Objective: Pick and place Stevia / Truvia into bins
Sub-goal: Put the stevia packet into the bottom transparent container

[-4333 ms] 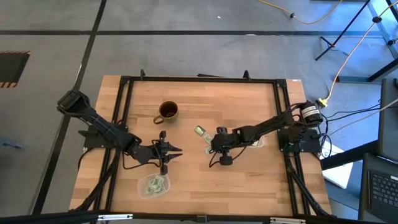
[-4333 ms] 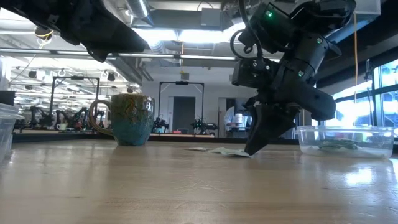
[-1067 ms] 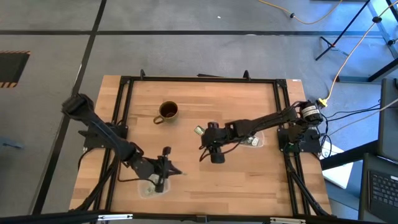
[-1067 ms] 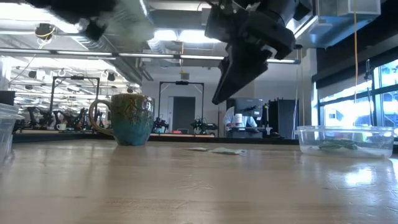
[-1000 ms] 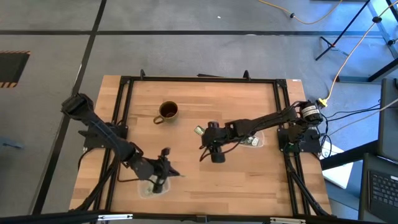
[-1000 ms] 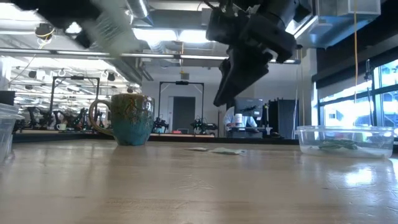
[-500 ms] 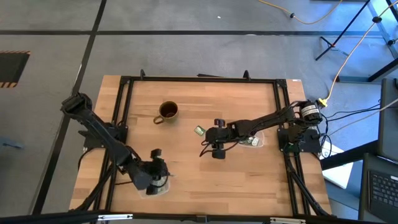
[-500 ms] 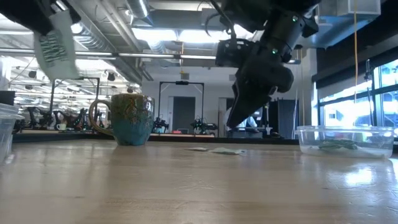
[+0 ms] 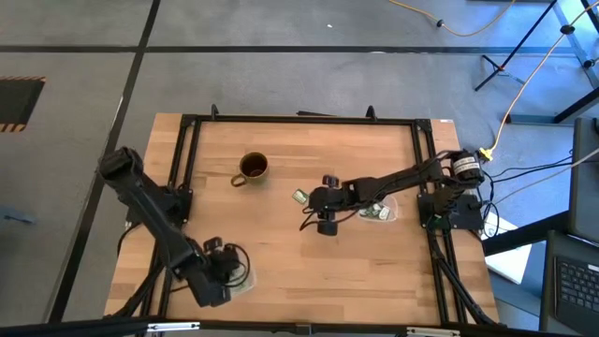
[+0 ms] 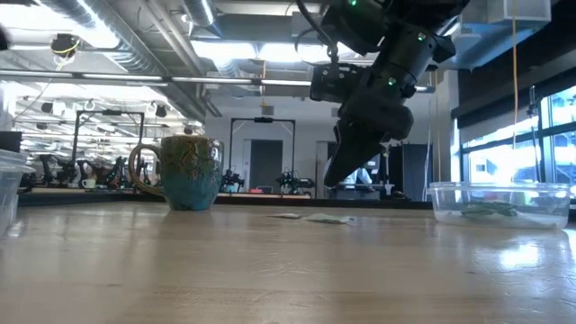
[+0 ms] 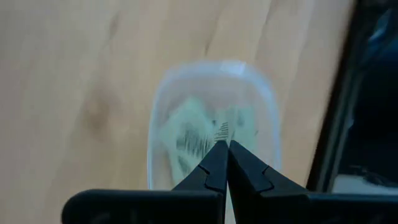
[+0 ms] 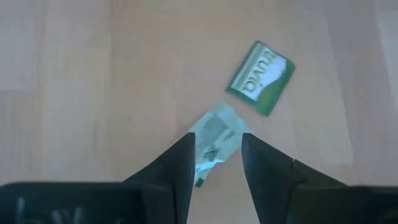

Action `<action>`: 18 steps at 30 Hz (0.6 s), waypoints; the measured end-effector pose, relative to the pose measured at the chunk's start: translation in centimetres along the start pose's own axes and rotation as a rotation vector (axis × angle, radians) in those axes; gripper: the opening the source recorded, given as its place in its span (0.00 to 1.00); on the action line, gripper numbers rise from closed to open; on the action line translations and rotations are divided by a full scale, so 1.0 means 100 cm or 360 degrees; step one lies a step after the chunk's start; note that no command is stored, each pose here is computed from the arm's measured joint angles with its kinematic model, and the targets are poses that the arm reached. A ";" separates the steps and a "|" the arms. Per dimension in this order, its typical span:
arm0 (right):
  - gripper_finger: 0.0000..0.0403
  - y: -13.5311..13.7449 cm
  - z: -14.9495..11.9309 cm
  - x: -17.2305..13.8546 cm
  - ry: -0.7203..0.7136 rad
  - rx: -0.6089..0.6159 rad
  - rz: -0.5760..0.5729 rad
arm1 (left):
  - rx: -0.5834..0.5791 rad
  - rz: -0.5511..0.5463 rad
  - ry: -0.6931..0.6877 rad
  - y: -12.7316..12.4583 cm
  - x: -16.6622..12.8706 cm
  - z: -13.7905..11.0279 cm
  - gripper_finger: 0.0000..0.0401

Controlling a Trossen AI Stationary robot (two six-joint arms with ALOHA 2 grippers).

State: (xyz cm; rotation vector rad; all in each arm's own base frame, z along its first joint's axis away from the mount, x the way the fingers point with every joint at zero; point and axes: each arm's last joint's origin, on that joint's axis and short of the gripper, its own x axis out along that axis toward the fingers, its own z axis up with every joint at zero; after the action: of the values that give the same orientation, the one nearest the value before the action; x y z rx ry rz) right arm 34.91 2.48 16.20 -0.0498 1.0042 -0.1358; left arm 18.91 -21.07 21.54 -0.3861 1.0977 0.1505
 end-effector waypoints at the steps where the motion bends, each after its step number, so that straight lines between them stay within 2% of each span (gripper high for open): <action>1: 0.33 -0.001 0.000 0.000 0.0000 0.0006 -0.0004 | -0.0025 0.0031 0.0064 -0.002 0.004 -0.002 0.00; 5: 0.33 -0.007 0.002 0.001 -0.0023 0.0033 -0.0018 | -0.0029 0.0222 0.0239 -0.014 0.014 -0.005 0.00; 11: 0.33 -0.012 0.005 0.002 -0.0067 0.0057 -0.0025 | 0.0040 0.0432 0.0326 -0.032 0.023 -0.003 0.01; 18: 0.33 -0.012 0.005 0.002 -0.0067 0.0025 -0.0026 | 0.0075 0.0456 0.0393 -0.043 0.029 -0.004 0.01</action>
State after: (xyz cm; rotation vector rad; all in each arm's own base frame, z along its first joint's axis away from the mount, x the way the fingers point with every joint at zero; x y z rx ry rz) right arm 35.36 1.23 16.43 -0.0467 0.9608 -0.1571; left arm 21.18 -25.35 19.81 -0.2063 1.3960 0.3368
